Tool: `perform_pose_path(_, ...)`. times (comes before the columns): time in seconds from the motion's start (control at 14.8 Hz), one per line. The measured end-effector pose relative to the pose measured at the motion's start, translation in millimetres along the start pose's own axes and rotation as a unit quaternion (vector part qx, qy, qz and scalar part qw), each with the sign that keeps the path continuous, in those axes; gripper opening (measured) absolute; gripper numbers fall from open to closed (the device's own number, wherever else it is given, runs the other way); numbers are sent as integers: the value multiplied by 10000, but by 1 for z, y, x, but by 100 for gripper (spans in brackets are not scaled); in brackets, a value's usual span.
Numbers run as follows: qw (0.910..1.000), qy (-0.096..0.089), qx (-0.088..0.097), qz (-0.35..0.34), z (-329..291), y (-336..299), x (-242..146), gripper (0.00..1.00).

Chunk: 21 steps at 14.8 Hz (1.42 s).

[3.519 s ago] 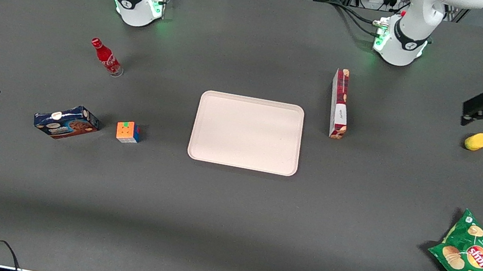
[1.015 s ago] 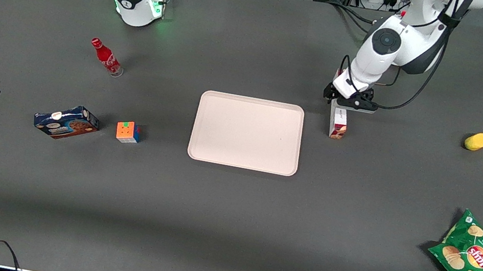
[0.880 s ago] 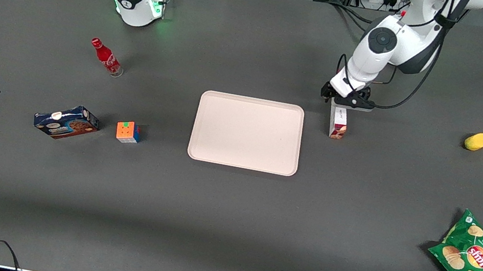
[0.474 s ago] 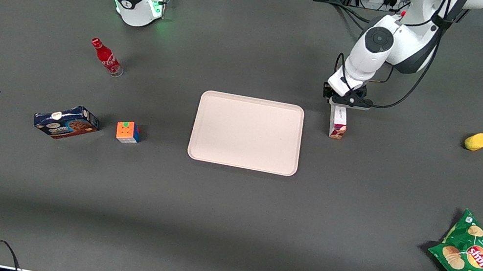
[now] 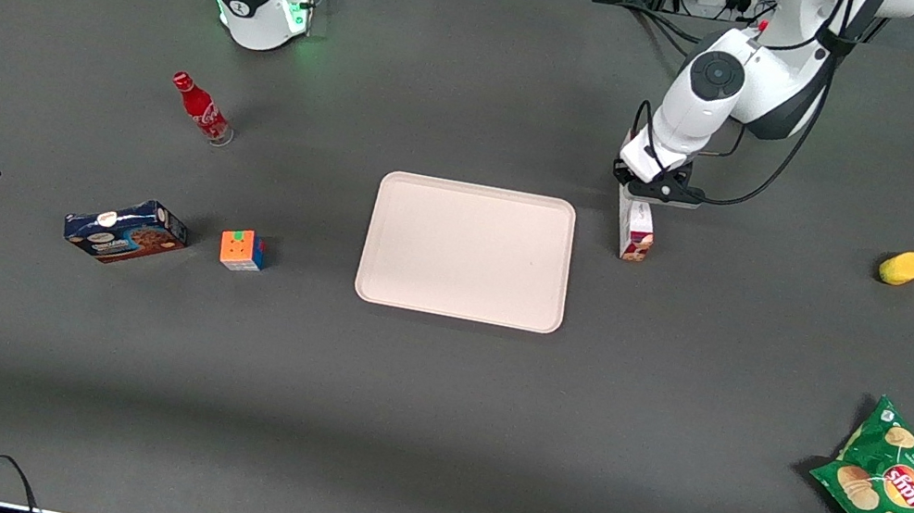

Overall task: Place red cookie box on tray
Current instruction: 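Lift the cookie box and carry it over the white tray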

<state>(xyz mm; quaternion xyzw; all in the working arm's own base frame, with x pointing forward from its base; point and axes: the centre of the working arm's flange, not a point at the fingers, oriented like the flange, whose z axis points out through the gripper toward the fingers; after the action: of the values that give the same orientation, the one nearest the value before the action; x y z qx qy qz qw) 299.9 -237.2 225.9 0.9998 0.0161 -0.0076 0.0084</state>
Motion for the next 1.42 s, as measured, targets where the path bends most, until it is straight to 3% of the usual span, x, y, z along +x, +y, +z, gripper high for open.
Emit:
perform_pose_path(0.34, 9998, 130, -69, -120, -23, 5, 22, 12)
perform_pose_path(0.68, 9997, -167, 46, -149, -134, 23, 87, 11)
perform_pose_path(0.81, 9998, -194, -22, -99, -196, 31, 112, 11)
perform_pose_path(1.08, 9996, 2, -284, 72, -290, 57, 139, 11)
perform_pose_path(1.22, 9993, 55, -292, 248, -296, 72, 147, 11)
perform_pose_path(1.42, 9985, 57, -74, 535, -261, 117, 141, 11)
